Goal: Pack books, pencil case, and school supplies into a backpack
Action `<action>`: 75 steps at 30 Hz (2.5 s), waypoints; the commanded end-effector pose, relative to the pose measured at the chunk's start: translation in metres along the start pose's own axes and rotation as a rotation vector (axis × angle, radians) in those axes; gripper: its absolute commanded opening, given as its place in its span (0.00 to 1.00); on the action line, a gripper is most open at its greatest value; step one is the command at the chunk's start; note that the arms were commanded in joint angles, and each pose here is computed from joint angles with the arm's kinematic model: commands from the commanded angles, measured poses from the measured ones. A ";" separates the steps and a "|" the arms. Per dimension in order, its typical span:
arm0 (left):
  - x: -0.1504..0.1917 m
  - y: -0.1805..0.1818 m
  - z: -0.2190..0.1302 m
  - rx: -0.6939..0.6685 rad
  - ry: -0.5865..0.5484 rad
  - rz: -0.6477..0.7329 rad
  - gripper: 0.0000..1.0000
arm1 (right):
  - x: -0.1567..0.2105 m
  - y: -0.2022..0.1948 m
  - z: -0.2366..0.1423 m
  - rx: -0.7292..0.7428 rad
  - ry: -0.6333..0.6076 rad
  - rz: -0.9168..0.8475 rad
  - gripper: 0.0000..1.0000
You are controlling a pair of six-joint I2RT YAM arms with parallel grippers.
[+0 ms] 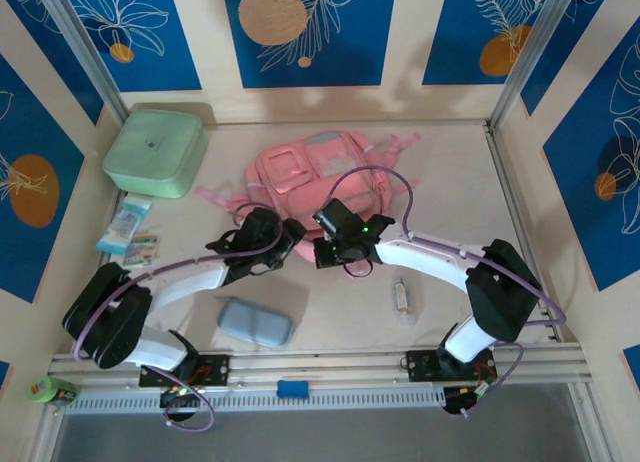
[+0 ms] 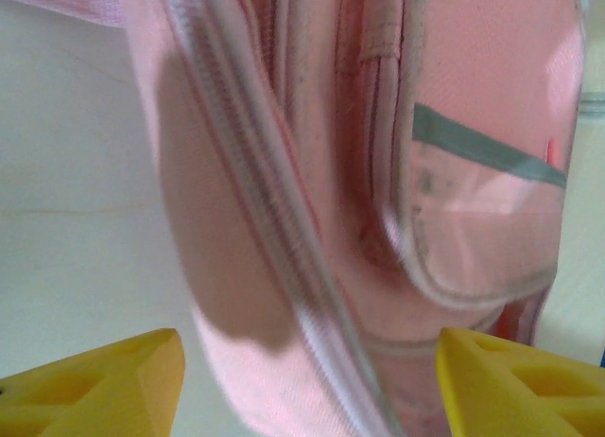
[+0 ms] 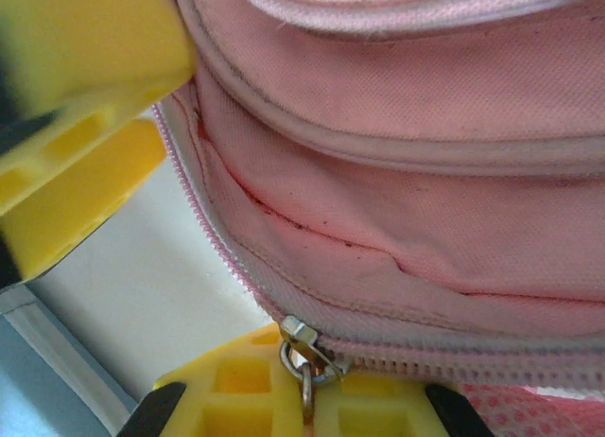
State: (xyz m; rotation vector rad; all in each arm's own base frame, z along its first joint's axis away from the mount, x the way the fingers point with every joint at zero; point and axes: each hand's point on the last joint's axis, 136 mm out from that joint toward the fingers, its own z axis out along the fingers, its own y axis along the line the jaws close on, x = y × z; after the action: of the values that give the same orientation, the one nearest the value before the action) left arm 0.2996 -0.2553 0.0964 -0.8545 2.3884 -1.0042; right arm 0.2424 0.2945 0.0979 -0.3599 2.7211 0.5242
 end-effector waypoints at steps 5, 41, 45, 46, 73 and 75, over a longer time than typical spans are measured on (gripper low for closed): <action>-0.007 -0.009 0.015 -0.010 -0.105 -0.068 0.38 | 0.006 0.009 0.004 -0.018 0.006 -0.006 0.00; -0.074 0.007 -0.044 -0.058 -0.172 0.105 0.65 | 0.011 0.025 0.005 -0.072 0.001 -0.039 0.00; -0.041 0.011 -0.047 -0.020 -0.193 -0.032 0.67 | 0.016 0.016 0.010 -0.028 0.012 -0.027 0.00; -0.034 0.009 -0.045 -0.002 -0.189 -0.058 0.67 | 0.016 0.016 0.009 -0.024 0.008 -0.025 0.00; -0.029 0.054 -0.008 -0.178 -0.279 -0.123 0.00 | 0.033 -0.030 -0.003 0.140 0.019 0.018 0.00; -0.041 0.054 -0.021 -0.190 -0.318 -0.091 0.00 | 0.036 -0.050 -0.010 0.185 0.024 0.055 0.00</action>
State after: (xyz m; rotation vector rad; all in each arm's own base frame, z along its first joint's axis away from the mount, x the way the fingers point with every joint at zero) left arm 0.2945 -0.2250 0.0751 -1.1381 2.2527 -0.7960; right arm 0.2308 0.2860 0.0788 -0.3497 2.7151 0.4424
